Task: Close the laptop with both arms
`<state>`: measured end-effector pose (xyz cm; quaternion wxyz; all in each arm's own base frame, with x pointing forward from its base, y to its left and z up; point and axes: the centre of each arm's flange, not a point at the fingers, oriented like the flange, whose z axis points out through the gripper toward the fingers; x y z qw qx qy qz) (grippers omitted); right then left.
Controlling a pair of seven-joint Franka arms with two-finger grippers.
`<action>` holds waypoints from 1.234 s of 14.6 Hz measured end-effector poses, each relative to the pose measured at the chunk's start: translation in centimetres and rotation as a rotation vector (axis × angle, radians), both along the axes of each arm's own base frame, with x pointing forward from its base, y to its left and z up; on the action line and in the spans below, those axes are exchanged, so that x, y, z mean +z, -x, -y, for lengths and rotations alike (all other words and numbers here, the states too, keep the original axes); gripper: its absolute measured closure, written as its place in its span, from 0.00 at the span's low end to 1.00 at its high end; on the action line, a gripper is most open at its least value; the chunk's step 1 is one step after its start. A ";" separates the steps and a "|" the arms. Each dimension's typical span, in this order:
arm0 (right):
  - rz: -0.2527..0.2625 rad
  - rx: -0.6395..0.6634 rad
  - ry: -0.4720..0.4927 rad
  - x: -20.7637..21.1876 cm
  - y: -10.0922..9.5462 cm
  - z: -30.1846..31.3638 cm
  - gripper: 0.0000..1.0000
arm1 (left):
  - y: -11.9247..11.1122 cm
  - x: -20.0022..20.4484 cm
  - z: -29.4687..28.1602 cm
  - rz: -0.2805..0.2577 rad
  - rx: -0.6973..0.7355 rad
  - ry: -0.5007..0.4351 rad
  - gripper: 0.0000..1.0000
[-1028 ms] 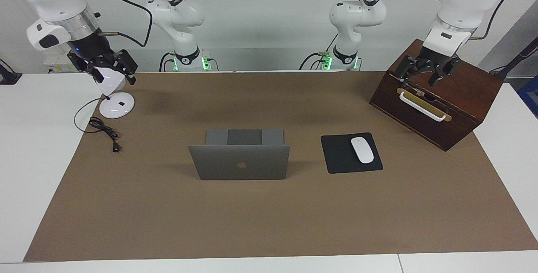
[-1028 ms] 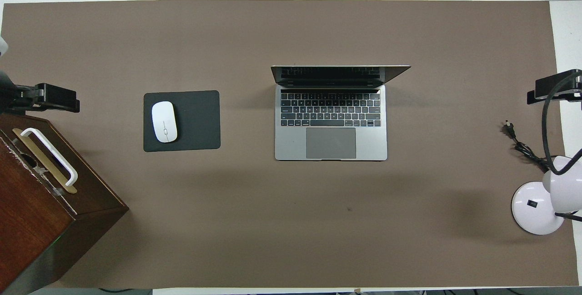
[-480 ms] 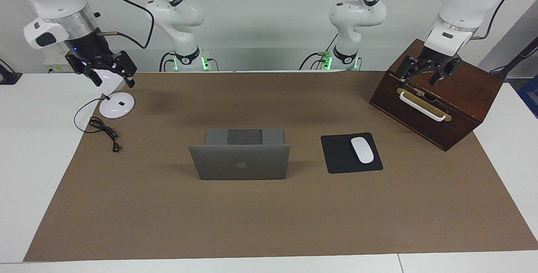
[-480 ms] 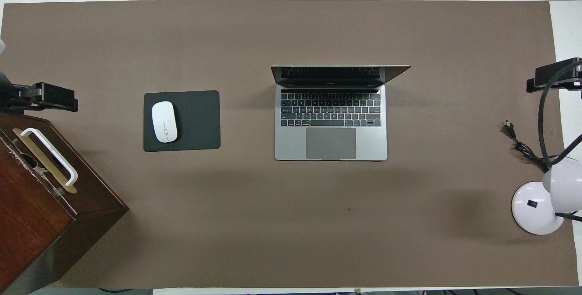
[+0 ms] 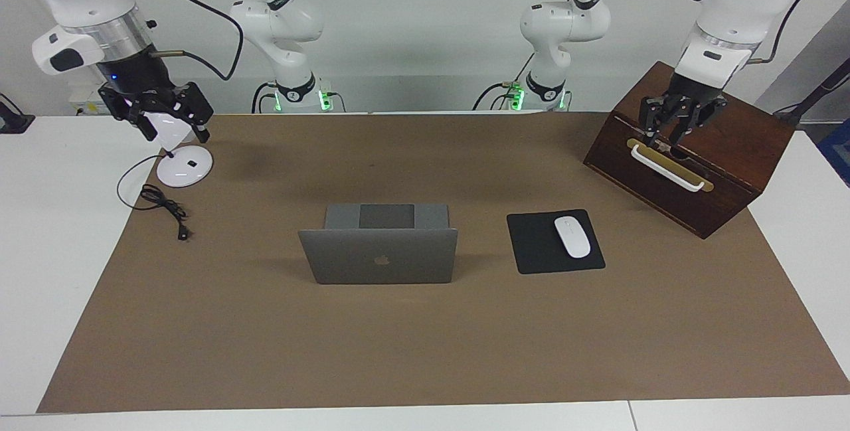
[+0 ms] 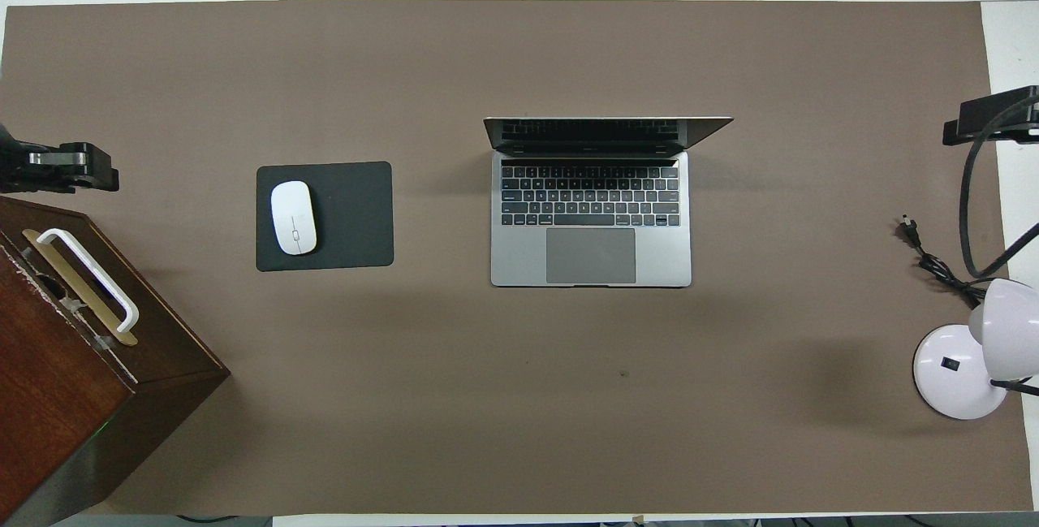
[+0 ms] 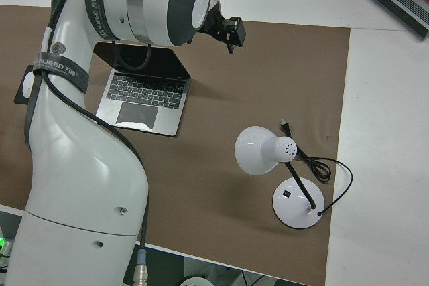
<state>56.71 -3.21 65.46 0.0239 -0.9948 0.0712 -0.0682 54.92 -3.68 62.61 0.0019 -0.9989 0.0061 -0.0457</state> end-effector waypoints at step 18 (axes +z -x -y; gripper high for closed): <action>0.255 0.102 0.028 -2.2 -8.6 -7.2 0.81 | -0.7 -1.4 4.6 0.134 -0.108 0.057 0.99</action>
